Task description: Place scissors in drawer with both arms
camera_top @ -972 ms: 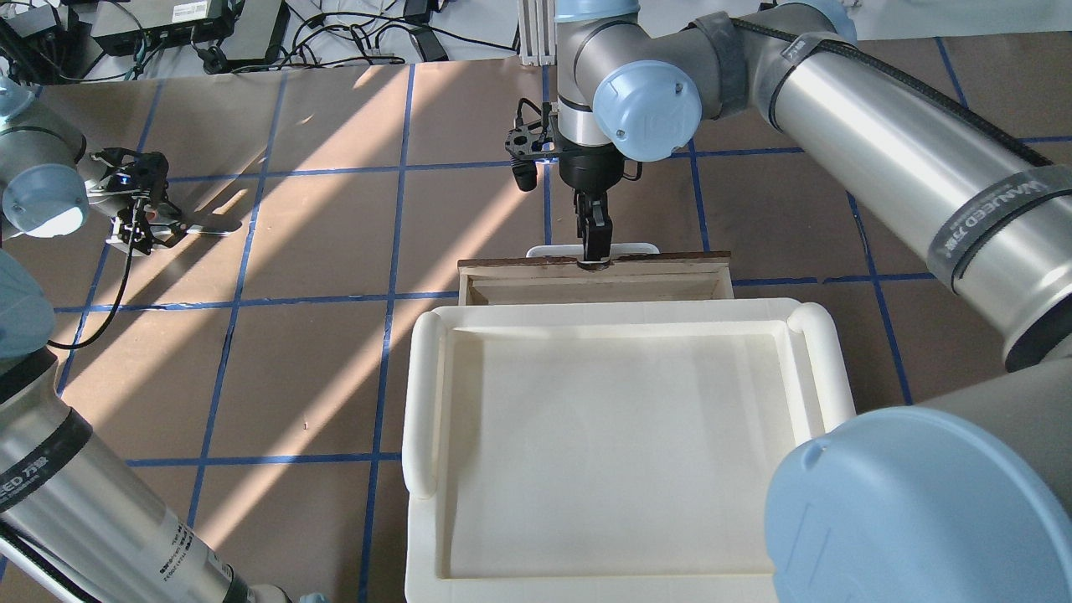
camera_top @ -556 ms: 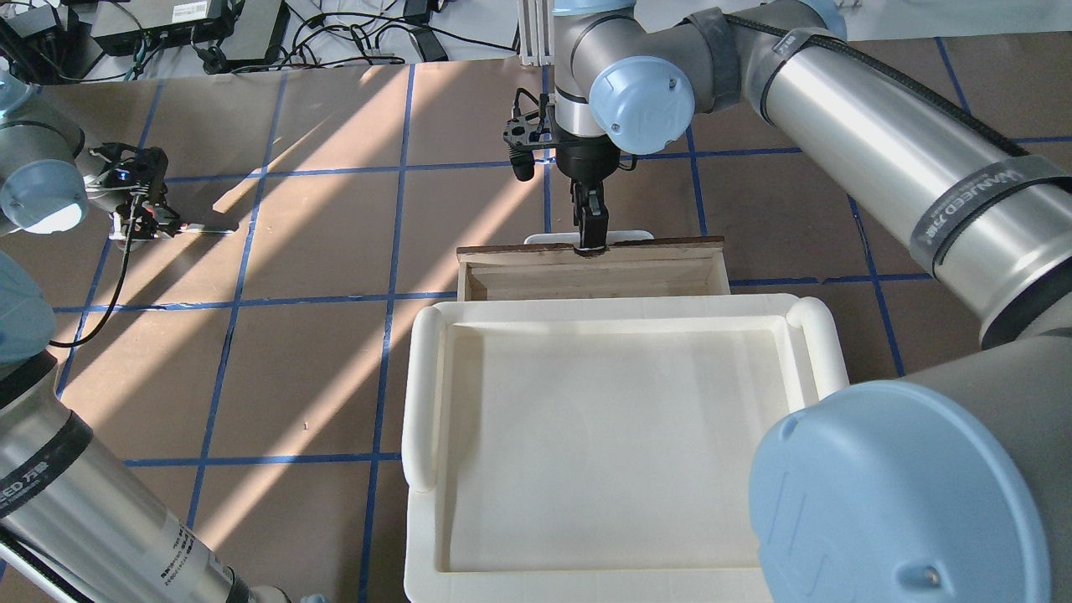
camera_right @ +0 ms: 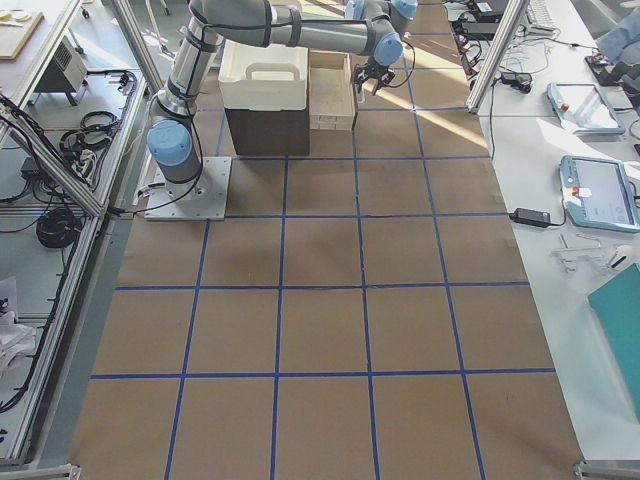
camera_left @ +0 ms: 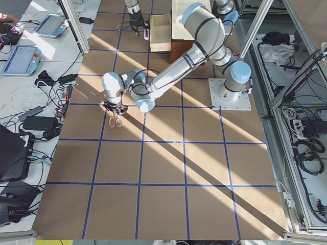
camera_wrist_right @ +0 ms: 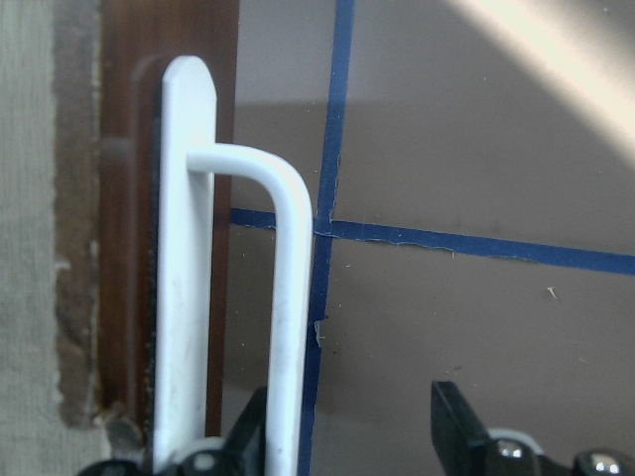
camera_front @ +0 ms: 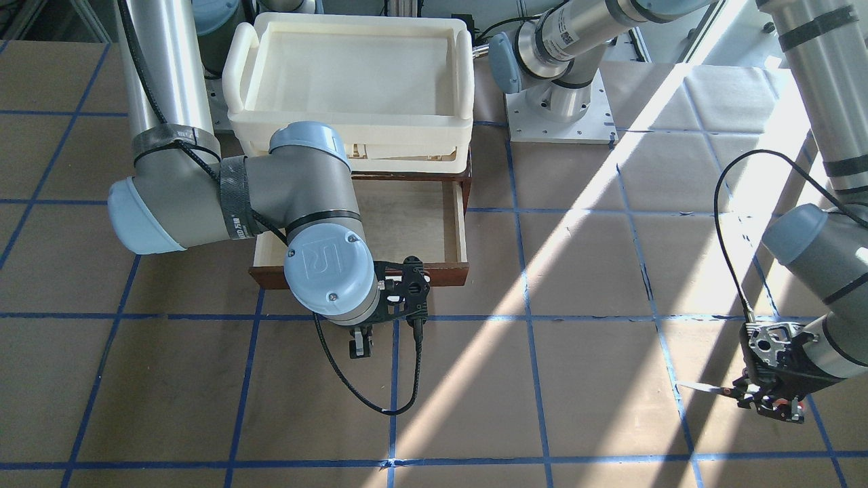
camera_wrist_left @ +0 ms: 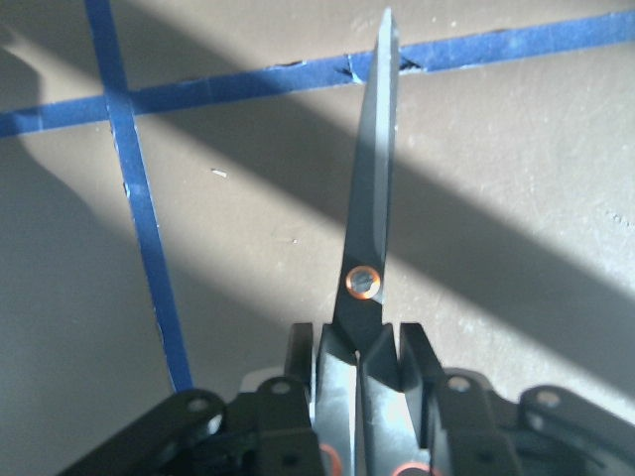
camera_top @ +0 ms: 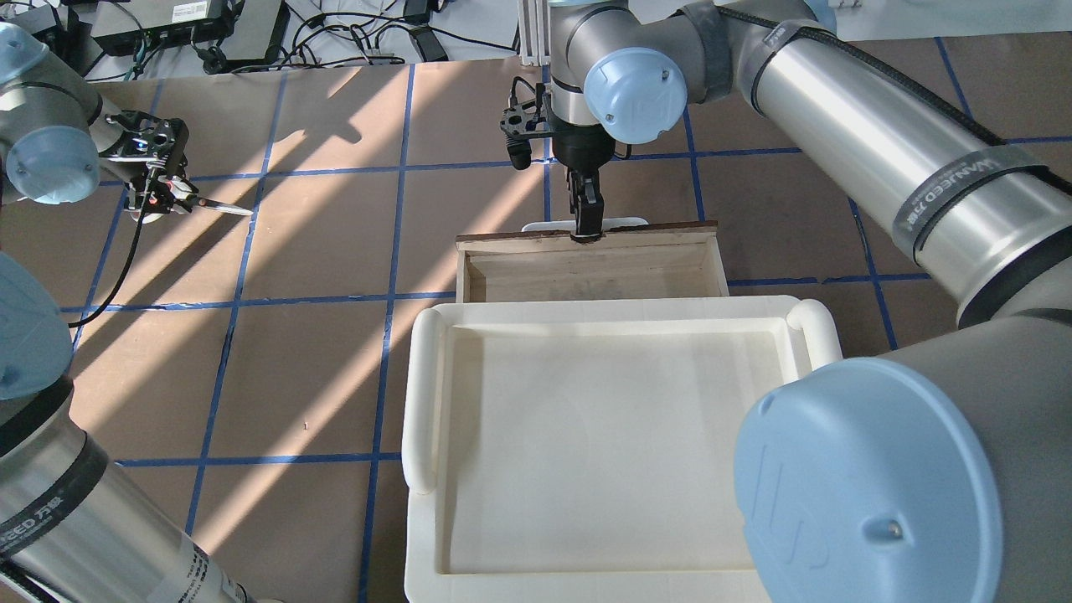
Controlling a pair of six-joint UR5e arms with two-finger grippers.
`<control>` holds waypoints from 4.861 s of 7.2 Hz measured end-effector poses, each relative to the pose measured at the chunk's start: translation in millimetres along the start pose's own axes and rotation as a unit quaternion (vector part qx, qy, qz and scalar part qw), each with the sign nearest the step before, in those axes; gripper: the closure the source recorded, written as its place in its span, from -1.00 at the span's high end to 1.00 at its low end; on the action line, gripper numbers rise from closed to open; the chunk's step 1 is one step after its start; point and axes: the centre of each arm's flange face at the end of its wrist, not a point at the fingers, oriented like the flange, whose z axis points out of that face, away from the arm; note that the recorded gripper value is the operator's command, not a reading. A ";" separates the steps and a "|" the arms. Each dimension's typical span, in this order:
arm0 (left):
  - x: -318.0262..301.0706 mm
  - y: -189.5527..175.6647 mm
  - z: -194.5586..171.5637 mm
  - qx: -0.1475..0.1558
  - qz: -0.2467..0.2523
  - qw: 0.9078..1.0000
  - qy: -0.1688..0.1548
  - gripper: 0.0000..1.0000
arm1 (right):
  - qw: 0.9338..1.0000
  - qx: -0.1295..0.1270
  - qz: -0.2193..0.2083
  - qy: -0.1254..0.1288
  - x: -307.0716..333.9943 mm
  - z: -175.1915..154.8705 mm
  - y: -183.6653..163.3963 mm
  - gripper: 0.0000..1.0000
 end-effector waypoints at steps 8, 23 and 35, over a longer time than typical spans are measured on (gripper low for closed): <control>5.5 -230.1 -120.2 0.059 -0.053 0.995 0.052 -1.00 | 1.000 0.003 0.002 0.010 22.2 -1.2 7.4 0.17; 97.1 -548.0 -135.8 0.045 -0.059 0.993 0.093 -1.00 | 0.928 0.060 0.349 0.115 -163.2 -161.0 85.0 1.00; 76.3 -505.2 -155.8 0.067 -0.244 0.966 0.042 0.87 | 0.699 0.067 0.703 0.111 -189.4 -177.2 117.2 1.00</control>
